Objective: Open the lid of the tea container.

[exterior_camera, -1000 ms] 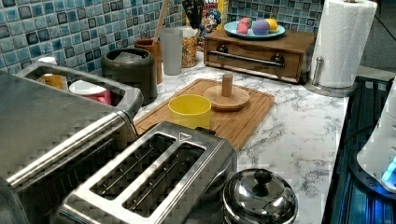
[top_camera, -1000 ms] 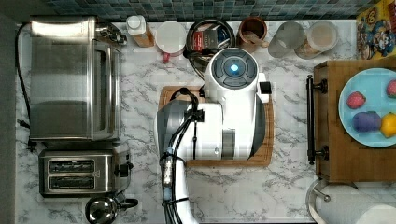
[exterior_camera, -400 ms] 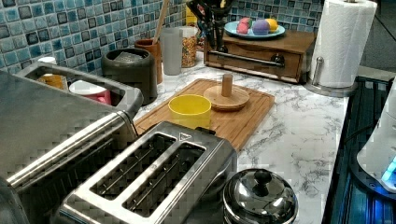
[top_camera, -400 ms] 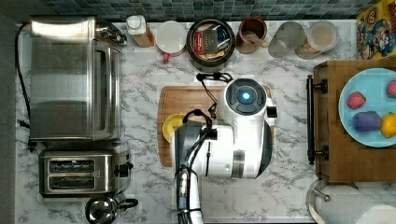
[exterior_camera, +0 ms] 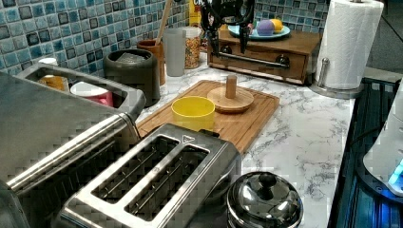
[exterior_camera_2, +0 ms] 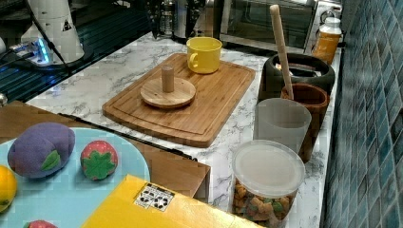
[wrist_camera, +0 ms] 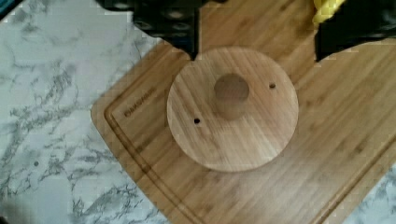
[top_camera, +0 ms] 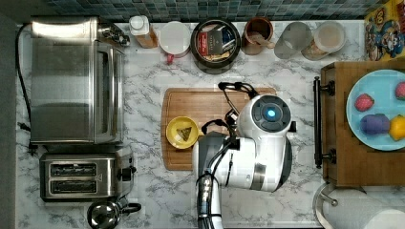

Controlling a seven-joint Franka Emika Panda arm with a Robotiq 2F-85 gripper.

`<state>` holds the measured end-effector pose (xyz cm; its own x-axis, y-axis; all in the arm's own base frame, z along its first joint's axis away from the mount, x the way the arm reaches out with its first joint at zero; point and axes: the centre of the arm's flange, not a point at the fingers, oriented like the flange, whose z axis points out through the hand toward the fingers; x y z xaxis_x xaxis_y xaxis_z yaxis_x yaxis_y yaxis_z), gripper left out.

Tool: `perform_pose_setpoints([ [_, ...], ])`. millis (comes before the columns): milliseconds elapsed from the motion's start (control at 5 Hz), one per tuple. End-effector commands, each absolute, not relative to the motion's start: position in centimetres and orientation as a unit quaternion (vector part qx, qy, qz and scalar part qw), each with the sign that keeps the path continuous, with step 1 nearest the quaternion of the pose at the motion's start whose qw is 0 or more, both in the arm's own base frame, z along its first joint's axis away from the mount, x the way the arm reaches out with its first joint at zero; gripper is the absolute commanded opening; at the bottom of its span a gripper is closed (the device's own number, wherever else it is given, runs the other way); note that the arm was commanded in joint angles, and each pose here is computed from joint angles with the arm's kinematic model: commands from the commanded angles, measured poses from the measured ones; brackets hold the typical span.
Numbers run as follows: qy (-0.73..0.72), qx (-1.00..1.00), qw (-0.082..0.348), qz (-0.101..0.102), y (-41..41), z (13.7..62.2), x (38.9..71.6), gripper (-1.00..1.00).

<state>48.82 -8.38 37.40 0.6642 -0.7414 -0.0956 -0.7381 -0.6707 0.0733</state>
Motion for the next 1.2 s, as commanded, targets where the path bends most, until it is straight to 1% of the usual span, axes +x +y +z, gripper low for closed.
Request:
perform_pose_setpoints([
  [200,-0.392,0.919,0.029,-0.023,-8.8,36.4,45.5,1.0],
  [400,-0.396,0.917,0.038,-0.036,-9.0,33.9,45.5,1.0],
  [600,-0.407,0.912,0.037,-0.04,-9.7,31.9,45.6,1.0],
  [800,-0.412,0.91,0.029,-0.027,-9.8,31.1,46.0,1.0],
  [1000,-0.414,0.909,0.037,-0.029,-9.8,30.3,46.6,1.0],
  [1200,-0.416,0.908,0.028,-0.022,-9.9,29.4,46.9,1.0],
])
